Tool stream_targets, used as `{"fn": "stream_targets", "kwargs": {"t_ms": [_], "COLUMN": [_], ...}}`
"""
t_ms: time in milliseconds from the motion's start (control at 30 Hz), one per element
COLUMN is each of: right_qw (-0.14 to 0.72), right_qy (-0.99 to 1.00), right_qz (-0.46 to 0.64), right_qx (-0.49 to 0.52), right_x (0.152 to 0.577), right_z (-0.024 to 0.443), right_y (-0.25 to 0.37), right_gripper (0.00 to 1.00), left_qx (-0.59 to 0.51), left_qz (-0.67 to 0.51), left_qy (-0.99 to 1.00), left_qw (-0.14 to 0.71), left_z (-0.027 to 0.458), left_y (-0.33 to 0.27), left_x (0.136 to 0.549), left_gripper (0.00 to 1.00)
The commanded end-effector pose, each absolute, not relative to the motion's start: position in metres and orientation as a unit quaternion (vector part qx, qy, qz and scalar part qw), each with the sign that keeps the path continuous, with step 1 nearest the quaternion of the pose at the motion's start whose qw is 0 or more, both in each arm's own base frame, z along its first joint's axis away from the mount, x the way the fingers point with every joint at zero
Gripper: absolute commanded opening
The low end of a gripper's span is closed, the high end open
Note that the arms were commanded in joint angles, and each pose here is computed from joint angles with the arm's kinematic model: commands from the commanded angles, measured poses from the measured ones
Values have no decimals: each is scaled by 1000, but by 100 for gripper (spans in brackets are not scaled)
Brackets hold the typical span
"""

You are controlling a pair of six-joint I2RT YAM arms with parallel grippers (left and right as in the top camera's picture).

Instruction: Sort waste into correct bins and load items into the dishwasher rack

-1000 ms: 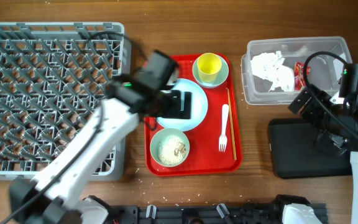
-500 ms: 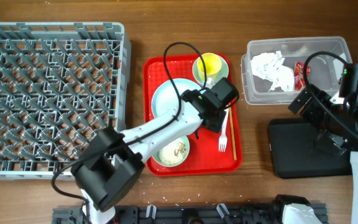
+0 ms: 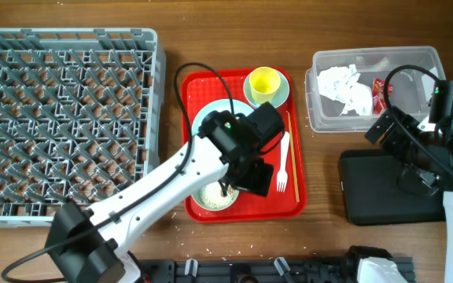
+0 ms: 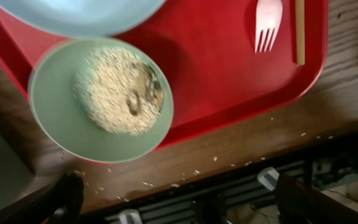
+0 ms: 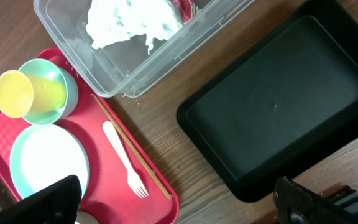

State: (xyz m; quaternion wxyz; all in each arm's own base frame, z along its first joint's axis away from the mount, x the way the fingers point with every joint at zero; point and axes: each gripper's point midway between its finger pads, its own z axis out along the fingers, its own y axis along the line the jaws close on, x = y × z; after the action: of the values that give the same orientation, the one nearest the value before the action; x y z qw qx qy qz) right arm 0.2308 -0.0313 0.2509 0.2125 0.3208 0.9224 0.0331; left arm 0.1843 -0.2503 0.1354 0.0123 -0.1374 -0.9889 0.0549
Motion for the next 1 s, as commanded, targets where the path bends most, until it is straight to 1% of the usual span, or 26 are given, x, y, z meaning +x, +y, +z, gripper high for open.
{"fn": "stream_targets", "kwargs": {"t_ms": [0,100,133,200,233,267,367,400,467,500,533,567,600,700,767,800,833,867,900,933,967], "right_qw": [215,215,215,215,215,215,215,215,215,215,215,215,215,220,254,261,239,208,195,190,185], "right_qy": [920,920,920,920,920,920,920,920,920,920,920,920,920,917,900,893,898,903,911,917,919], "right_qz": [26,26,26,26,26,26,26,26,26,26,26,26,26,29,43,58,99,180,244,296,321], "right_qx": [327,327,326,326,327,327,327,327,326,327,327,327,326,332,351,362,357,329,268,190,133], "right_x": [231,231,231,231,231,231,231,231,231,231,231,231,231,233,249,254,251,249,250,247,241], "right_z": [252,252,252,252,252,252,252,252,252,252,252,252,252,253,261,264,261,264,271,280,284], "right_y": [-34,-34,-34,-34,-34,-34,-34,-34,-34,-34,-34,-34,-34,-35,-37,-34,-18,13,41,68,86], "right_gripper": [100,100,100,100,100,100,100,100,100,100,100,100,100,100,100,100,100,100,100,100,100], "left_qx": [-75,-77,-80,-83,-83,-86,-83,-74,-29,6,38,81,124,229,293,322,341,359,372,381,386], "left_qz": [38,54,64,92,99,104,111,106,68,40,23,14,14,0,-12,-15,-17,-19,-21,-23,-24], "left_qy": [-995,-995,-994,-992,-992,-991,-990,-991,-995,-995,-992,-988,-982,-962,-946,-936,-929,-923,-917,-913,-911], "left_qw": [58,44,33,8,0,-5,-21,-28,-67,-96,-116,-134,-143,-146,-141,-142,-141,-140,-140,-140,-140], "left_z": [100,85,86,87,88,88,104,113,141,157,168,181,191,205,209,210,210,210,210,210,210], "left_y": [-241,-248,-253,-267,-272,-274,-271,-264,-226,-195,-170,-139,-112,-46,-8,7,18,28,36,41,44], "left_x": [164,169,174,185,189,191,204,210,235,250,259,268,272,270,263,263,262,261,261,260,260], "left_gripper": [85,79,74,55,53,54,64,66,70,76,77,84,100,100,100,100,100,100,100,100,100]}}
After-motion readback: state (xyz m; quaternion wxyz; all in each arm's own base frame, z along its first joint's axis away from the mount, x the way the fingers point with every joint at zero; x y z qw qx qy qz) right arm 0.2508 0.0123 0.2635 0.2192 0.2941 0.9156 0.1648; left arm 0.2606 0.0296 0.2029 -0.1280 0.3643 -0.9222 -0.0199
